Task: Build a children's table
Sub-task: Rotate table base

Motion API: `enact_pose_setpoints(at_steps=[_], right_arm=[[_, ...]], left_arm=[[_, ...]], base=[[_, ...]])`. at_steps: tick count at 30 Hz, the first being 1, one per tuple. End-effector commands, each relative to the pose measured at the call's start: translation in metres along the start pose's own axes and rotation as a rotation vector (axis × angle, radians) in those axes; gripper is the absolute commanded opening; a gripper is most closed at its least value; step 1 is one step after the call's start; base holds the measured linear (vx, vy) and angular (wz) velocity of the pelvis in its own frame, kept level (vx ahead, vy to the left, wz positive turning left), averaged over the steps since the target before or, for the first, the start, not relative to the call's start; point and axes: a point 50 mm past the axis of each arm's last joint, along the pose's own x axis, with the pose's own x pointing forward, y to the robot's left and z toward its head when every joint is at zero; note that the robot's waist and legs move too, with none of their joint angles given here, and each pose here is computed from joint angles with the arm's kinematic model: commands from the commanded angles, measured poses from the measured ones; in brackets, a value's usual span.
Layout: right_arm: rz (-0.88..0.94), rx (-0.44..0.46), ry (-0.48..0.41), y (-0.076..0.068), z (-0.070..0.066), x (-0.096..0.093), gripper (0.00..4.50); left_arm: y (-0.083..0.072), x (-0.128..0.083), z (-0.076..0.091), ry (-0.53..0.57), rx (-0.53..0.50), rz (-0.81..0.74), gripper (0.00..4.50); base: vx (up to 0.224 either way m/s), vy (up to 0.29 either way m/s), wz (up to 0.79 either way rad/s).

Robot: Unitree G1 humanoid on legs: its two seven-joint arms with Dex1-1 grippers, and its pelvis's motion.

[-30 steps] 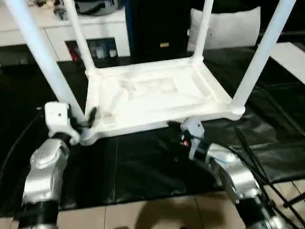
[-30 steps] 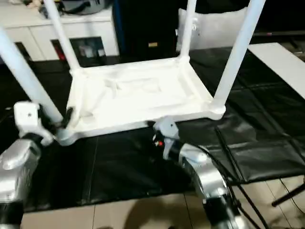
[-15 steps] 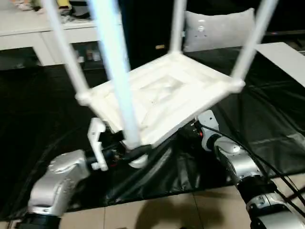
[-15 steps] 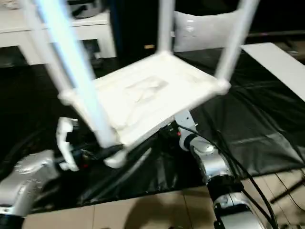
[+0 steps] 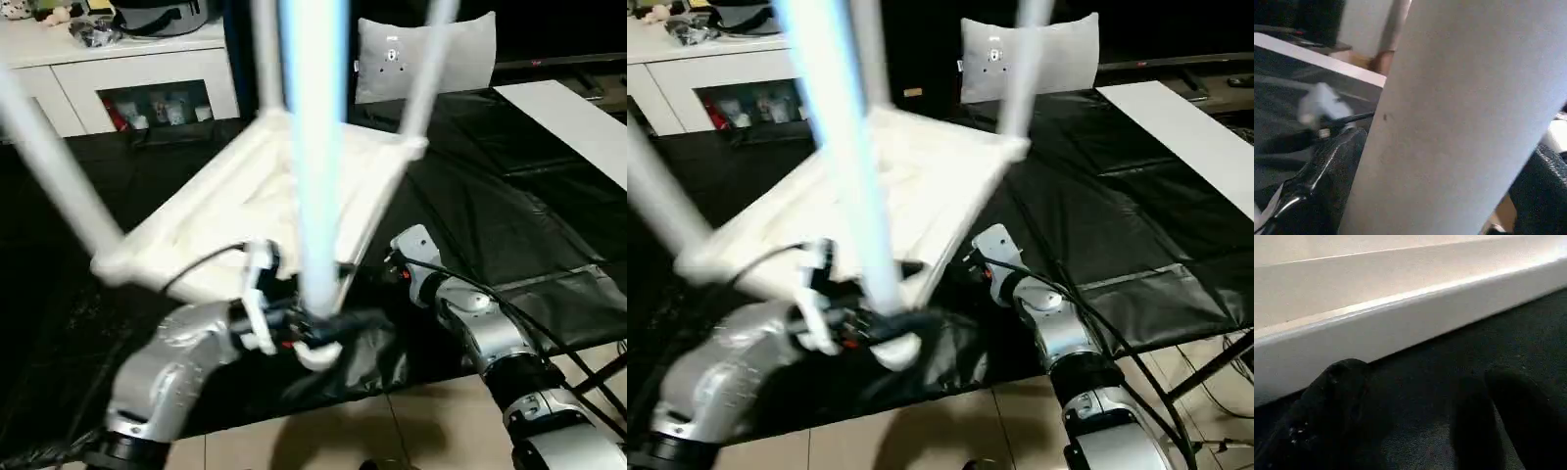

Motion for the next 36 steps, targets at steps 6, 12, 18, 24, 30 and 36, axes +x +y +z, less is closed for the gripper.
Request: enact_pose_setpoints(at_steps=[6, 12, 18, 24, 30, 36], right_arm=[[0.103, -0.037, -0.002, 0.023, 0.001, 0.010, 4.50], [0.032, -0.008, 0.034, 0.012, -0.007, 0.005, 4.50], [-0.094, 0.058, 0.062, -0.006, -0.017, -0.005, 4.50], [-0.145, 0.031, 0.047, -0.019, -0.018, -0.020, 4.50], [-0.081, 0.037, -0.160, -0.019, 0.004, -0.038, 4.50], [0.069, 0.019, -0.127, -0.012, 0.009, -0.052, 4.50]], left_arm=[[-0.002, 0.034, 0.007, -0.027, 0.082, -0.039, 4.50], [0.029, 0.034, 0.017, -0.061, 0.196, 0.208, 4.50], [0.049, 0.036, 0.026, -0.105, 0.254, 0.424, 4.50], [0.040, 0.039, 0.014, -0.081, 0.262, 0.385, 4.50], [0.053, -0.001, -0.005, 0.118, 0.329, 0.410, 4.50], [0.061, -0.033, -0.004, 0.266, 0.372, 0.375, 4.50]], base=[[0.000, 0.000, 0.00], [0.000, 0.000, 0.00], [0.000, 0.000, 0.00], [0.000, 0.000, 0.00], [0.000, 0.000, 0.00], [0.000, 0.000, 0.00]])
